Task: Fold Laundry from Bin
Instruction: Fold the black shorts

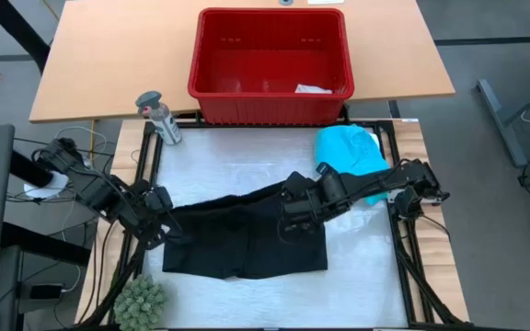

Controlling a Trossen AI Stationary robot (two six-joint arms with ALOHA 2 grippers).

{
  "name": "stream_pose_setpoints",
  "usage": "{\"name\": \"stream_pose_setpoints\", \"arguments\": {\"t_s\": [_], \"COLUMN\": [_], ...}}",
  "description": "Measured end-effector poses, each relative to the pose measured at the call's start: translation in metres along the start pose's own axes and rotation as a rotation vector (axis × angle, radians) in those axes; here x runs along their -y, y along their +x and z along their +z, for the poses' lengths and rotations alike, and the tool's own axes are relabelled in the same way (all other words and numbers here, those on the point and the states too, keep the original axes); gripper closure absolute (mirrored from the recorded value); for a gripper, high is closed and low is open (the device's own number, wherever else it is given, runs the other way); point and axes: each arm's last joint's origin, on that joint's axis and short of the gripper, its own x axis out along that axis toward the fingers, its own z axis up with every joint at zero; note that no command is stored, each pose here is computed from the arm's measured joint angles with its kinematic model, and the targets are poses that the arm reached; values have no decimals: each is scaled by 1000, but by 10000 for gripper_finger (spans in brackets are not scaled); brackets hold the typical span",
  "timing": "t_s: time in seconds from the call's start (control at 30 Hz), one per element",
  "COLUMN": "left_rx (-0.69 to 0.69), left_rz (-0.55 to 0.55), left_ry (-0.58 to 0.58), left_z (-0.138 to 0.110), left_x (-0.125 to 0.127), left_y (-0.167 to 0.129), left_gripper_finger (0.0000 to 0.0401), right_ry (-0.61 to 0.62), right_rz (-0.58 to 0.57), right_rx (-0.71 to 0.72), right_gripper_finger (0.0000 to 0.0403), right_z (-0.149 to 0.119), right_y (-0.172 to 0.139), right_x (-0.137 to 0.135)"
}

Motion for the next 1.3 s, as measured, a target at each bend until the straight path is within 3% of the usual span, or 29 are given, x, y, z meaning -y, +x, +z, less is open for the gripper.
{"name": "stream_pose_setpoints", "arguments": {"t_s": [0.2,0.5,0.6,0.73,0.87,1.03,1.17,1.3], "left_rx": [163,181,182,194,183,211,200,220], "left_rz": [151,341,371,407,421,357,334,352], "left_ry": [-10,-40,-68,-69,-1,85,147,121], "left_z": [6,10,13,17,22,31,36,43], "left_x": [-24,-56,-64,-71,-77,-79,-82,-88], "left_y": [6,52,68,77,77,76,75,63], "left_gripper_finger": [401,401,401,388,343,266,192,129], "right_ry": [-63,-99,-58,-60,-90,-73,-99,-66], "right_rz": [-76,-138,-137,-103,-64,-25,11,36], "right_rx": [-28,-121,-163,-199,-204,-250,-194,-77], "right_gripper_finger": [371,371,371,317,239,166,150,149], "right_z": [23,59,69,79,87,89,92,94], "right_y": [29,96,121,142,156,162,144,109], "right_x": [19,44,55,72,85,104,115,132]}}
